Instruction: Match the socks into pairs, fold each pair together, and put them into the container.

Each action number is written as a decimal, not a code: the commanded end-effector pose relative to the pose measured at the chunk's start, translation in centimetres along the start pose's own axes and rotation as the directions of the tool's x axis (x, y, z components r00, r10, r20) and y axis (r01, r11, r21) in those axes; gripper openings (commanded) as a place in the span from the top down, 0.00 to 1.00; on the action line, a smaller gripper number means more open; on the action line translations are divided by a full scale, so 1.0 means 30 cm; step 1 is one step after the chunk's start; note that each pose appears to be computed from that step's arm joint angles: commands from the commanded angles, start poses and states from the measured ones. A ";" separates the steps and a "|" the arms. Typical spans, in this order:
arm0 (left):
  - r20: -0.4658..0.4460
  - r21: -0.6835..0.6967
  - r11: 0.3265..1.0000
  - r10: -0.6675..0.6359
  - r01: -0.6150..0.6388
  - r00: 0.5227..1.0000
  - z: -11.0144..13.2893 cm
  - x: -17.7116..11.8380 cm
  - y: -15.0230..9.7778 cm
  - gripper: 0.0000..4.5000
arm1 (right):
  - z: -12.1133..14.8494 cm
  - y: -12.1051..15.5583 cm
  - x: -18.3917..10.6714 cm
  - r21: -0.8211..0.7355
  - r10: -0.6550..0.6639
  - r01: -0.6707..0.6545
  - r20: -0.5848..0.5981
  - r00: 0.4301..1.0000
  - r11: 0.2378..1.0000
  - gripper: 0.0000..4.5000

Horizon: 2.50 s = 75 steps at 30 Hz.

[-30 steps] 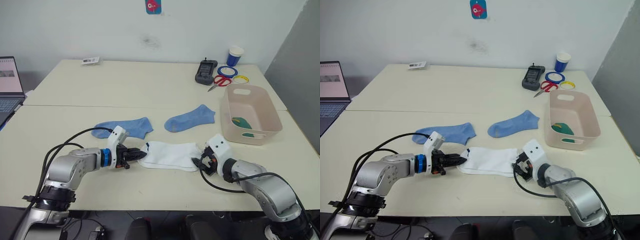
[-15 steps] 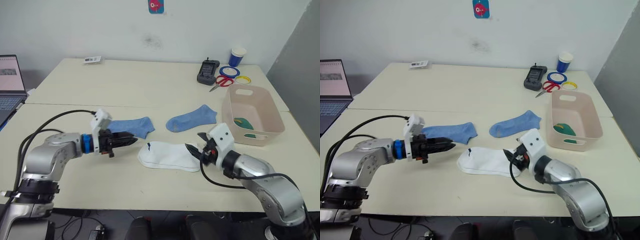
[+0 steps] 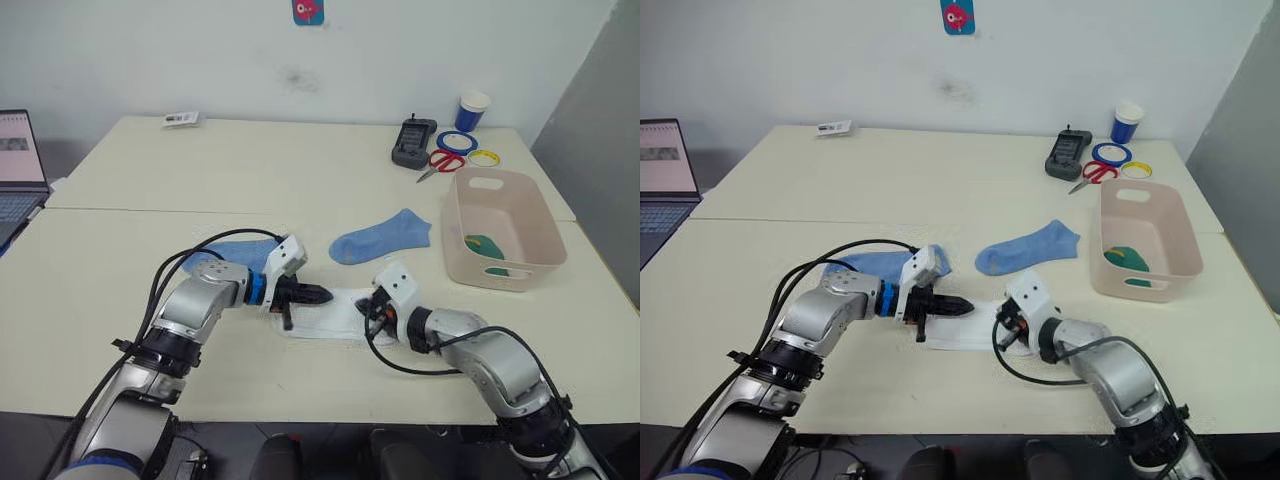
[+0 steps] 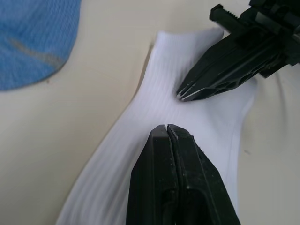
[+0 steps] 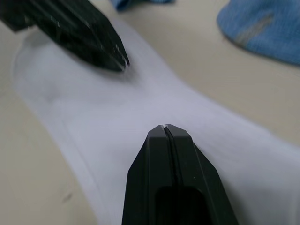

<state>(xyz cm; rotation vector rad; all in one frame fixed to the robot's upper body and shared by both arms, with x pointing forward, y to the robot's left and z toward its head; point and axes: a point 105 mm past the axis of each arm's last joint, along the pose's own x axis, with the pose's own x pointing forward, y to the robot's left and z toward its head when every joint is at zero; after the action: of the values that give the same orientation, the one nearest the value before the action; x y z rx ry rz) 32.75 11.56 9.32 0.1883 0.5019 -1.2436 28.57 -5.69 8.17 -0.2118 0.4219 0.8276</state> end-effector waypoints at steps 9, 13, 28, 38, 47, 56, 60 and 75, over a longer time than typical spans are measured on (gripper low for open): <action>-0.123 -0.049 0.999 0.015 -0.021 0.992 -0.146 -0.055 -0.086 1.00 | -0.071 -0.047 -0.118 -0.096 -0.102 0.096 -0.066 0.993 0.991 1.00; 0.080 0.045 0.998 0.034 -0.037 0.996 0.014 -0.065 -0.067 1.00 | 0.076 0.005 -0.138 -0.125 -0.045 0.065 0.155 0.987 0.990 1.00; 0.002 0.083 0.985 0.150 -0.150 0.989 -0.055 0.001 0.024 1.00 | 0.019 -0.067 0.042 -0.113 -0.221 0.228 0.074 0.972 0.967 1.00; 0.004 0.035 0.982 0.188 -0.188 0.982 -0.121 -0.017 0.019 1.00 | -0.082 -0.203 -0.134 -0.132 -0.409 0.408 0.018 0.912 0.903 1.00; 0.177 0.158 0.984 0.057 -0.085 0.983 0.074 -0.049 -0.074 1.00 | 0.153 -0.023 -0.096 -0.180 -0.147 0.215 0.329 0.933 0.960 1.00; 0.036 0.162 0.983 0.083 -0.088 0.996 -0.049 -0.026 -0.033 1.00 | 0.027 0.023 0.054 -0.142 -0.020 0.037 0.117 0.993 0.989 1.00; -0.018 0.108 0.990 0.090 -0.088 0.996 -0.133 -0.028 -0.037 1.00 | -0.040 0.015 -0.010 -0.138 -0.049 0.057 0.065 0.997 0.989 1.00; 0.118 0.193 0.981 -0.029 0.005 0.993 0.093 -0.003 -0.058 1.00 | 0.034 0.028 -0.222 -0.091 -0.067 0.088 0.214 0.975 0.992 1.00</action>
<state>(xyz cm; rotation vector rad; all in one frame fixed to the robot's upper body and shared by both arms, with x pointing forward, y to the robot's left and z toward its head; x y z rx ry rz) 32.10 10.73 11.21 0.2829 0.3024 -1.2771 24.77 -9.20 10.85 -0.2480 0.2051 0.7775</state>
